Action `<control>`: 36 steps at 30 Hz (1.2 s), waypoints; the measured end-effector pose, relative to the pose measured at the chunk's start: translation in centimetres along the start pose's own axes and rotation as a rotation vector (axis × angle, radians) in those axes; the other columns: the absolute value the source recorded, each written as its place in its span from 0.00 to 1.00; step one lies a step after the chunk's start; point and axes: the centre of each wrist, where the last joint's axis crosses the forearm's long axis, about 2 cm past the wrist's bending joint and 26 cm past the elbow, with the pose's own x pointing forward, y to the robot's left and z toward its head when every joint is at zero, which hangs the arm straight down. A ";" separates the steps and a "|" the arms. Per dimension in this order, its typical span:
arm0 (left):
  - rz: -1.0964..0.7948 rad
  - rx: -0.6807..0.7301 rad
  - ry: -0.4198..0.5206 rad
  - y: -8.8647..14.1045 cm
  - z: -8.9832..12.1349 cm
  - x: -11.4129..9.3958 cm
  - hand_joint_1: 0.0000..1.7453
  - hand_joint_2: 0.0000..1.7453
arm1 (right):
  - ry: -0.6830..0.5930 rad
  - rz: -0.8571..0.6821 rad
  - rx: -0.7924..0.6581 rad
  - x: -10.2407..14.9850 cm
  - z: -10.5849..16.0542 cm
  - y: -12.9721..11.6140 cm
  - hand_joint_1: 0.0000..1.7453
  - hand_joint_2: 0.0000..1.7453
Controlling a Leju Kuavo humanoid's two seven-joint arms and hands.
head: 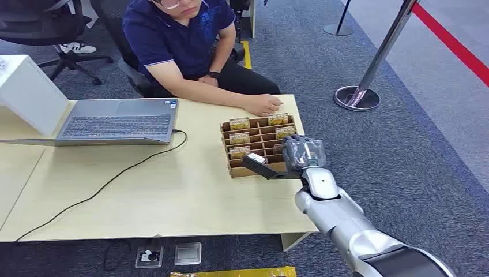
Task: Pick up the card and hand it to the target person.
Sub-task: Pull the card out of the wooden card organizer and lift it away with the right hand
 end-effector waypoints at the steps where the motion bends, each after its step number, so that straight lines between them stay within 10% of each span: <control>1: 0.000 0.000 0.000 0.0 0.0 0.0 0.00 0.00 | 0.000 0.000 0.001 0.0 0.0 0.0 1.00 1.00; 27: 0.002 0.002 -0.018 0.4 0.0 0.7 0.00 0.00 | 0.009 -0.015 -0.032 -0.8 -0.3 0.0 1.00 1.00; 36: -0.012 0.009 -0.010 0.5 0.0 0.8 0.00 0.00 | -0.048 -0.075 -0.270 -0.7 -3.0 -4.5 1.00 1.00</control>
